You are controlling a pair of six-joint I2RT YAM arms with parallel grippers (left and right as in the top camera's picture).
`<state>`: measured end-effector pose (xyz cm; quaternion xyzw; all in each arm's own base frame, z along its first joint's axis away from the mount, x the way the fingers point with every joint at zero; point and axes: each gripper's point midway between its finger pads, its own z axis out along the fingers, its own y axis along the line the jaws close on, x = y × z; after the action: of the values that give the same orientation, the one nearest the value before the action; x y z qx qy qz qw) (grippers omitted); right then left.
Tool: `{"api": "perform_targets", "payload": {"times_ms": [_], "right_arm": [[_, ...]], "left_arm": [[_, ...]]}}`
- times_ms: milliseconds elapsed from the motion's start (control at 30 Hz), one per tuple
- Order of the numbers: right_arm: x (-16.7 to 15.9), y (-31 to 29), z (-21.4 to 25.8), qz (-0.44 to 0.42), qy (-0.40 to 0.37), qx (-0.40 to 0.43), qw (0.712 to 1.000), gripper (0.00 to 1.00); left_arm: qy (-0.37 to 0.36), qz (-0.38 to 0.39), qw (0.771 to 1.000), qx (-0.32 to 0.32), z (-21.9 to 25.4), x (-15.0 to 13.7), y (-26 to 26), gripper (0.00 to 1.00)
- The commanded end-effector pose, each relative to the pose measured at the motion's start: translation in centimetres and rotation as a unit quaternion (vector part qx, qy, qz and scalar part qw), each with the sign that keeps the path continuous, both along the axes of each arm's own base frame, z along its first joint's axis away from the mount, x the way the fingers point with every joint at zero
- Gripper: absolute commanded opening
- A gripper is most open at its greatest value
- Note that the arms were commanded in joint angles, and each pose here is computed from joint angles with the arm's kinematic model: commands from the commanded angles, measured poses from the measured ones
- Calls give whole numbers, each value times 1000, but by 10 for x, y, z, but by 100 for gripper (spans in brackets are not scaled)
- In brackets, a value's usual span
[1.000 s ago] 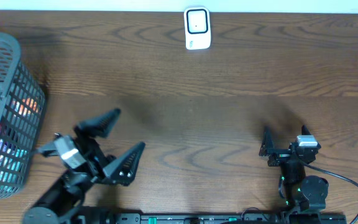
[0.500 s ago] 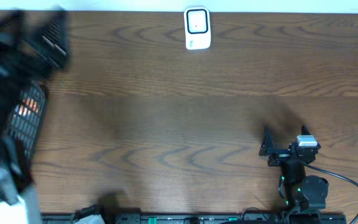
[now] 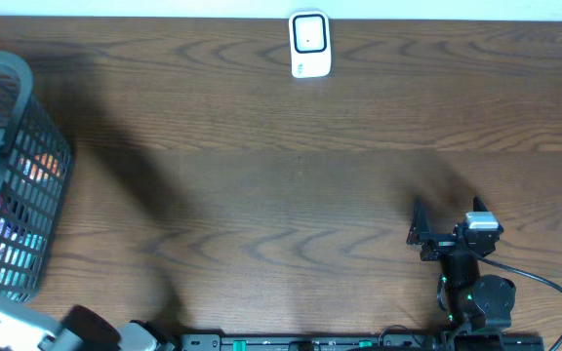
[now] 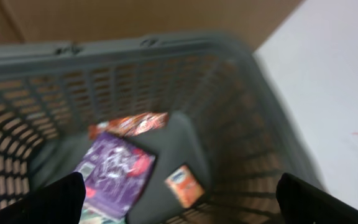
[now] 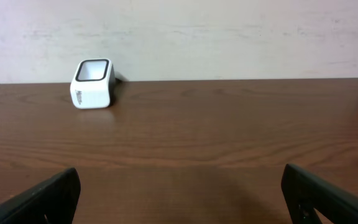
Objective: Scan the item barcode
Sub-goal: 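Swing the left gripper over the grey basket and reach inside, then grasp the purple snack package in the basket with the left gripper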
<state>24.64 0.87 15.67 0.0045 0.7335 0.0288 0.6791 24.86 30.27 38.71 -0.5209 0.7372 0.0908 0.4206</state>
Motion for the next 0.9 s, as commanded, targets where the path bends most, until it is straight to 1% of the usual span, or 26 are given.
{"api": "perform_targets", "payload": {"times_ms": [0,100,133,233,300,333,367,400,433,500,700,800,867], "right_arm": [[0,1,-1,1,1,5,1000,99],[0,1,-1,1,1,5,1000,99],[0,1,-1,1,1,5,1000,99],[0,1,-1,1,1,5,1000,99],[0,1,-1,1,1,5,1000,99],[0,1,-1,1,1,5,1000,99],[0,1,-1,1,1,5,1000,99],[0,1,-1,1,1,5,1000,99],[0,1,-1,1,1,5,1000,99],[0,1,-1,1,1,5,1000,99],[0,1,-1,1,1,5,1000,99],[0,1,-1,1,1,5,1000,99],[0,1,-1,1,1,5,1000,99]], "left_arm": [[11,-13,1000,-21,-17,9,8,98],[30,-15,998,-49,-37,13,11,98],[47,-12,996,-69,-49,9,9,98],[93,15,991,-92,-76,1,18,98],[120,93,981,-120,-96,-15,28,98],[141,194,959,-148,-115,-37,34,98],[149,236,947,-161,-125,-44,37,98],[153,260,937,-176,-136,-45,39,98],[157,267,932,-187,-146,-42,42,98],[174,258,924,-223,-170,-35,40,98],[257,247,879,-318,-237,-35,24,98],[283,249,860,-344,-261,-36,21,98],[296,249,852,-353,-274,-36,21,98]]}}
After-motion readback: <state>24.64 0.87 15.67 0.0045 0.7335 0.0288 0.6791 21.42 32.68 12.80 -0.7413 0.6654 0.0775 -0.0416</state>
